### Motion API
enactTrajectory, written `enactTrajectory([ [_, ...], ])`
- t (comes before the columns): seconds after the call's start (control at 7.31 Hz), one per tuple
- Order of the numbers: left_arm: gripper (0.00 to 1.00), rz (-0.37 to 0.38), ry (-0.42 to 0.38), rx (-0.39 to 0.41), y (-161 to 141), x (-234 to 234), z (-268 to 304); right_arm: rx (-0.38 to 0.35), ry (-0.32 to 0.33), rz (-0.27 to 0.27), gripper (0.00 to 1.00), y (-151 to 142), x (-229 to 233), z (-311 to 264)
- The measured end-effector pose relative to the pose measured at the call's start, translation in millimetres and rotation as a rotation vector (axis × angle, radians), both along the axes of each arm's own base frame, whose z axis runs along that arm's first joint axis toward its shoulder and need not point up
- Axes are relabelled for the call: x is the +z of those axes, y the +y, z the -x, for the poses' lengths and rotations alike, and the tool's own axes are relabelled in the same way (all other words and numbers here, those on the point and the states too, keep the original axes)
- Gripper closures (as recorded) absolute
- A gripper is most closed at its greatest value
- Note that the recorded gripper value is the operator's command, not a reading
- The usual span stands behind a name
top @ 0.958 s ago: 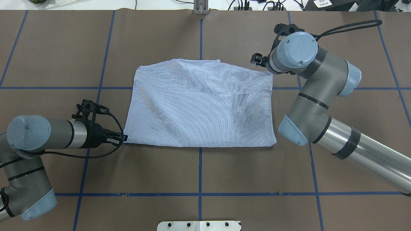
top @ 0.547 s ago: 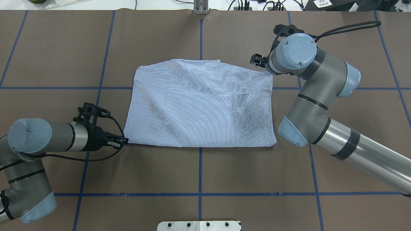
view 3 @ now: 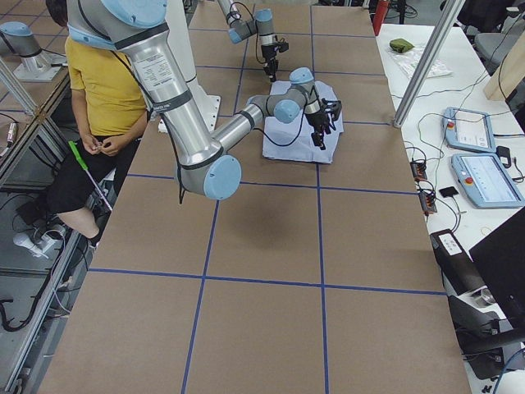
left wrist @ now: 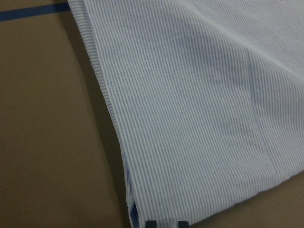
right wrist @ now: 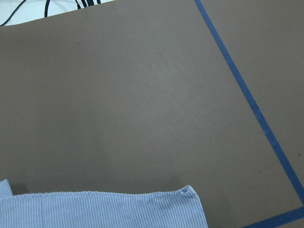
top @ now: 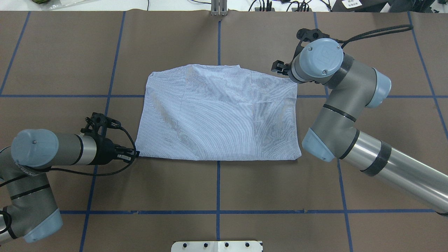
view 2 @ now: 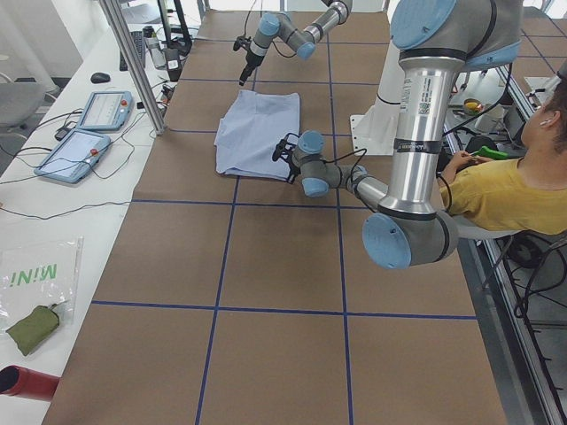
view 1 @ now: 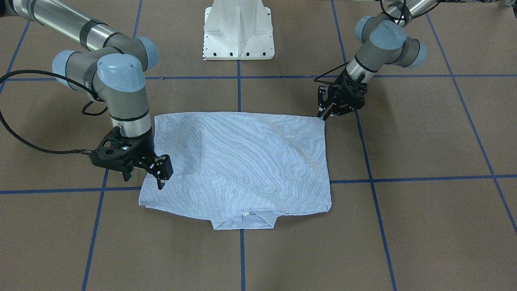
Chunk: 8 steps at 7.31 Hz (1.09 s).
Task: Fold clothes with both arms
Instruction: 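Grasp the side edge of the folded shirt with the left gripper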
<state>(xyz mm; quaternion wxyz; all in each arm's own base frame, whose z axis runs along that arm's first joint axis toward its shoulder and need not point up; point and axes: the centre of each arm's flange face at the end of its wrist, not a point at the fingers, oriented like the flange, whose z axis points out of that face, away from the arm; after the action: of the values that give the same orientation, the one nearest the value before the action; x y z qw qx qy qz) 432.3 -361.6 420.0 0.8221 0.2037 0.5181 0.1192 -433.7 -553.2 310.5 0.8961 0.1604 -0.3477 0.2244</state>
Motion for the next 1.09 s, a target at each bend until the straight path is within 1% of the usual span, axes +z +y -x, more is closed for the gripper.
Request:
enactTrajectory([
  [0.27,0.72,0.003,-0.005,0.000,-0.4,1.5,-0.7,0.000,0.001,-0.001,0.00,0.8,-0.1,1.0],
  [0.55,0.64,0.004,-0.008,0.000,-1.5,2.2,-2.7,0.001,-0.001,0.001,0.00,1.3,-0.1,1.7],
  [0.82,0.63,0.003,-0.011,0.000,-2.2,2.8,-3.0,0.002,-0.001,0.001,0.00,1.6,-0.1,2.0],
  [0.96,0.73,0.002,-0.011,0.000,-2.5,2.6,-3.1,0.002,-0.001,0.001,0.00,1.7,-0.1,2.2],
  [1.09,0.99,-0.001,-0.009,0.001,-3.0,1.0,-3.9,0.001,-0.001,0.001,0.00,2.0,-0.1,2.5],
])
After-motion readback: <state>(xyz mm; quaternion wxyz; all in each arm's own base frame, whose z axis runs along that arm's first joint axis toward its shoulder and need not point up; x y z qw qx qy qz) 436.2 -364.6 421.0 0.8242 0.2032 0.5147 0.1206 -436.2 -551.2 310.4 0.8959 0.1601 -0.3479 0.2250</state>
